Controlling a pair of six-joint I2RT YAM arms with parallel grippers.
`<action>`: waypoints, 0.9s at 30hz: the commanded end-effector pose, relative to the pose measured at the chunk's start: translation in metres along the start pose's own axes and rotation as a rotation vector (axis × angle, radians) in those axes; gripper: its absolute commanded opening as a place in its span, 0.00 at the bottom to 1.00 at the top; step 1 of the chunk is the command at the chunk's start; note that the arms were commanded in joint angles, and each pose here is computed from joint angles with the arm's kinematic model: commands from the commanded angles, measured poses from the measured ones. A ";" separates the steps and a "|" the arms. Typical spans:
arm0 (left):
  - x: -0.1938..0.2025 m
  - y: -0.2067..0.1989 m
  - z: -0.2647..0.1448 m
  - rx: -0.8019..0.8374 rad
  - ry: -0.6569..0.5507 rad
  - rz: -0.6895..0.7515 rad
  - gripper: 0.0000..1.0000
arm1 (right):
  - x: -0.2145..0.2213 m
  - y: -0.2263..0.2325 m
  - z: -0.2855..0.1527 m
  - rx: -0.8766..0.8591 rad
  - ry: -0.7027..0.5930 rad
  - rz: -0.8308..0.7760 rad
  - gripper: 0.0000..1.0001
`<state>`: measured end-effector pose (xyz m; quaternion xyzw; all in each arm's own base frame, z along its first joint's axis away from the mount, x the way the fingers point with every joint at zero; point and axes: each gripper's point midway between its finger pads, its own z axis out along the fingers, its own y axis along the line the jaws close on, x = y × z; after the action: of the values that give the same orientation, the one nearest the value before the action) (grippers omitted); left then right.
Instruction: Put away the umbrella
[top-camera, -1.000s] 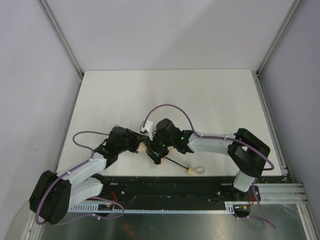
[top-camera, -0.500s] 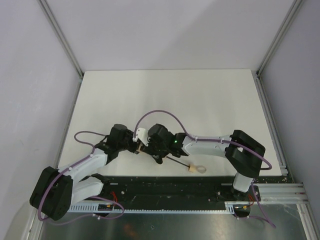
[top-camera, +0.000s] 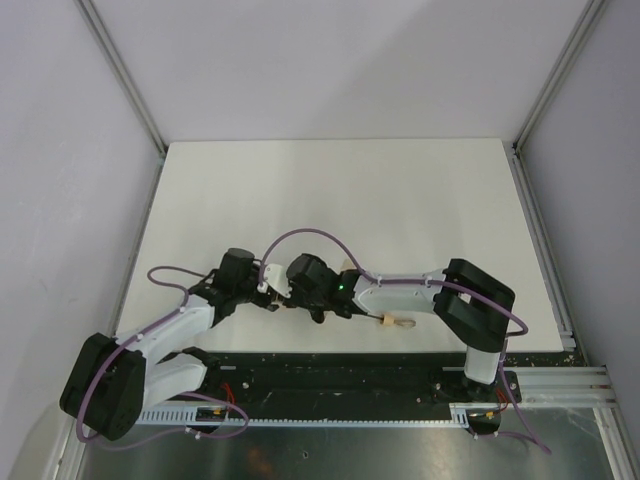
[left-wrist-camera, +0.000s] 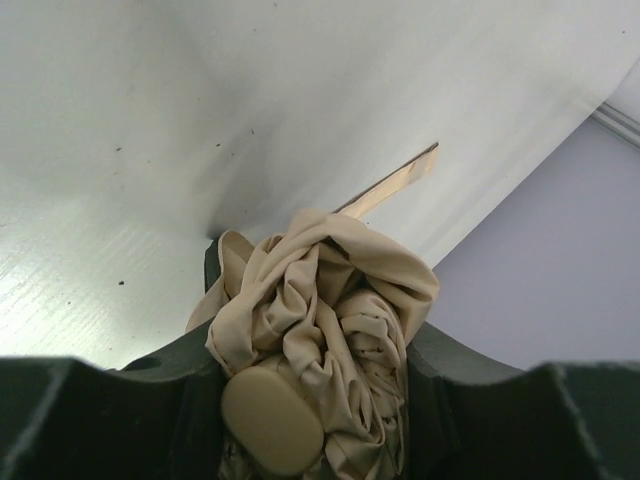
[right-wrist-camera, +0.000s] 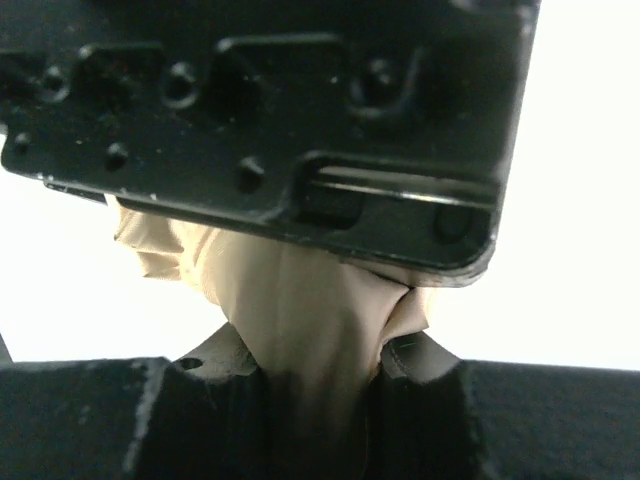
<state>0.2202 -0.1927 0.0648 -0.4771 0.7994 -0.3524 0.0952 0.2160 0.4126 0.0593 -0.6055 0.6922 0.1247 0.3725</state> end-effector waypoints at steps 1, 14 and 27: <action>0.036 -0.042 -0.028 0.125 0.158 0.096 0.00 | 0.003 -0.016 0.012 0.008 -0.007 0.018 0.04; -0.005 -0.082 -0.060 0.322 -0.094 0.370 0.90 | -0.049 -0.008 -0.042 -0.472 -0.307 0.409 0.00; -0.004 -0.119 -0.104 0.522 -0.197 0.631 0.99 | -0.079 -0.045 -0.086 -0.742 -0.511 0.744 0.00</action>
<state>0.2460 -0.1728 0.1773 -0.2664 0.7959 -0.4317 0.3304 0.2287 0.4015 0.1298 -0.3830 0.7166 0.5388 0.2224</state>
